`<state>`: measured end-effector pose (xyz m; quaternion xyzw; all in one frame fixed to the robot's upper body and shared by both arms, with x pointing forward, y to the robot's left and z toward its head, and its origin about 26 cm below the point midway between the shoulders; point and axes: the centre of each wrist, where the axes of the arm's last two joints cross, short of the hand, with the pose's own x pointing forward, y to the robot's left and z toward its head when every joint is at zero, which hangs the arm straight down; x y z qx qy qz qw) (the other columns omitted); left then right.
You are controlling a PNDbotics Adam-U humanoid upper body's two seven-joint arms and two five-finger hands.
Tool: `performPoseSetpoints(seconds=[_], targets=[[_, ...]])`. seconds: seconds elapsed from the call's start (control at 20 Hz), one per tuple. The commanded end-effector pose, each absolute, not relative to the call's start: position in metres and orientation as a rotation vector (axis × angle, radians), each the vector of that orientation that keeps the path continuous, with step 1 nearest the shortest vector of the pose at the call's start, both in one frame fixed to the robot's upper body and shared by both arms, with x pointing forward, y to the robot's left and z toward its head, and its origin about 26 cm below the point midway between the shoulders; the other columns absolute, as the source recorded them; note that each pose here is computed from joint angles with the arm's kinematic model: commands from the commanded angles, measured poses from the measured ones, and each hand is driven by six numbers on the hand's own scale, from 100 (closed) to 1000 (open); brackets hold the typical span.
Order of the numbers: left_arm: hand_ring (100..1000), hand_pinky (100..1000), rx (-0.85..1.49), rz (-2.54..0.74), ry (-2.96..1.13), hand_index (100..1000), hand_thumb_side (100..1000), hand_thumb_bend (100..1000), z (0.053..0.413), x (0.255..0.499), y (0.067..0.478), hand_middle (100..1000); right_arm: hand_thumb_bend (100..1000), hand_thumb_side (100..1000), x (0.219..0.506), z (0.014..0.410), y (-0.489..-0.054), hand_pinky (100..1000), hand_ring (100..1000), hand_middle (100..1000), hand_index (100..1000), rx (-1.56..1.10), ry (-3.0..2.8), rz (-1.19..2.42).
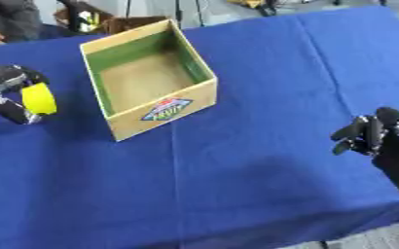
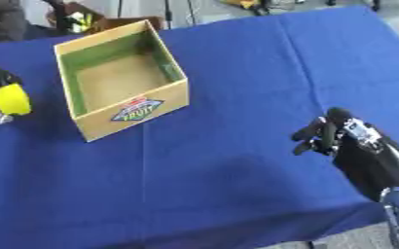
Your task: Pick up objects on the table and place them in the box.
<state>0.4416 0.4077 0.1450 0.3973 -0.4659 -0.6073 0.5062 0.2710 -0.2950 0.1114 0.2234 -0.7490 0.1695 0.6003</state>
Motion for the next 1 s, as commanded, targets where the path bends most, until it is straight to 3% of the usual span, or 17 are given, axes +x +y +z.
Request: performPoseSetpoints(seconds=[0.05, 0.35, 0.7, 1.0], targets=[[460, 509, 0.996, -1.448, -1.102, 759, 100, 302, 0.155, 0.440, 0.416, 458, 100, 629, 0.270, 0.120, -0.295, 579, 654, 479, 383, 0.512, -1.765, 0.414], [317, 413, 1.002, -1.373, -1.187, 626, 100, 146, 0.163, 0.439, 0.415, 299, 100, 629, 0.269, 0.119, -0.296, 579, 654, 478, 383, 0.509, -1.764, 0.406], [321, 424, 0.998, -1.439, -1.283, 646, 100, 126, 0.227, 0.431, 0.399, 301, 100, 629, 0.268, 0.118, -0.298, 579, 654, 478, 383, 0.504, -1.759, 0.402], [333, 448, 0.992, -1.494, -1.420, 652, 100, 127, 0.269, 0.435, 0.356, 309, 100, 628, 0.268, 0.118, -0.299, 578, 654, 477, 383, 0.507, -1.753, 0.405]])
